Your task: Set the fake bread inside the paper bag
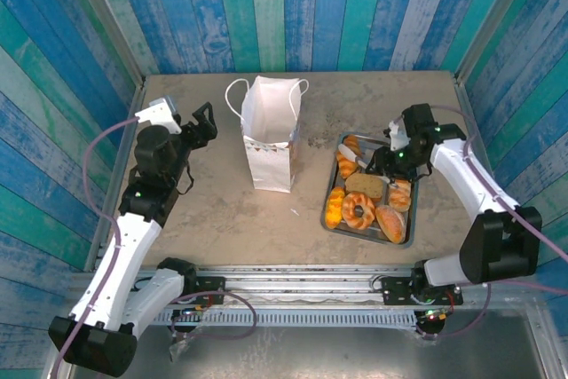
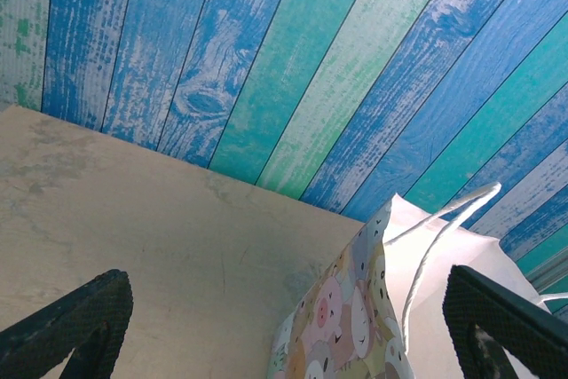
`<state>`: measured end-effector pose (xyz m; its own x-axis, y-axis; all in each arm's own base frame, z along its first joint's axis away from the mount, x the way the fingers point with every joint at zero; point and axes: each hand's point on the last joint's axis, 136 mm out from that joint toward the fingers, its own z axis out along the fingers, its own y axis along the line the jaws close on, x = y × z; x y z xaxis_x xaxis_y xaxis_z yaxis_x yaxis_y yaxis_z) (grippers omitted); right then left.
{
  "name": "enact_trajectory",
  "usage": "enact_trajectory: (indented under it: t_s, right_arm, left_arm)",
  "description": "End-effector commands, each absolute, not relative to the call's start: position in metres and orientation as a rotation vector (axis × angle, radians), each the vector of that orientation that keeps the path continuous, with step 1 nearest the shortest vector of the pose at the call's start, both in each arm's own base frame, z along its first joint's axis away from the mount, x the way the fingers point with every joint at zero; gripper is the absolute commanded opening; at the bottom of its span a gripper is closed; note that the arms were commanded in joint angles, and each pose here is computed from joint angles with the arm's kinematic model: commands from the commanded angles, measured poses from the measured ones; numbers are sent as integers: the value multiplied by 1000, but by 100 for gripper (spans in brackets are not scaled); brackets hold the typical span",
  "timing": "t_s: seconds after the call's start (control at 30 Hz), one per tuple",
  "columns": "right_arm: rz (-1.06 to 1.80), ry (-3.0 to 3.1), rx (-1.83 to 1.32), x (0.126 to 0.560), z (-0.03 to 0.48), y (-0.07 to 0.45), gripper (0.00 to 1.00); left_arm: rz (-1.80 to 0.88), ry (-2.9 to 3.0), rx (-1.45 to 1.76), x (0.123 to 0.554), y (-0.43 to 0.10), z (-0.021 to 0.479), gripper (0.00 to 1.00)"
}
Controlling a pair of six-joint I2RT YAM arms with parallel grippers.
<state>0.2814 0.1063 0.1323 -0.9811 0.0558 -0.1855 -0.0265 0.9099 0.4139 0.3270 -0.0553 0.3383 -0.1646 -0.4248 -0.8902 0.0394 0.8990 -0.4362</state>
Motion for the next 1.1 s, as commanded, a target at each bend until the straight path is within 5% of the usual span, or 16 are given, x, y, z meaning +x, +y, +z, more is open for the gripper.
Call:
enact_trajectory:
  t_s: [0.0, 0.6, 1.07]
  right_arm:
    - [673, 2880, 2, 284, 127, 111, 56]
    - [674, 2923, -8, 290, 109, 112, 50]
    - [616, 2725, -30, 296, 157, 106, 37]
  left_arm:
    - [-429, 1685, -305, 330, -55, 338, 94]
    - [-435, 1686, -309, 330, -56, 339, 94]
    - [-569, 1705, -284, 327, -74, 353, 94]
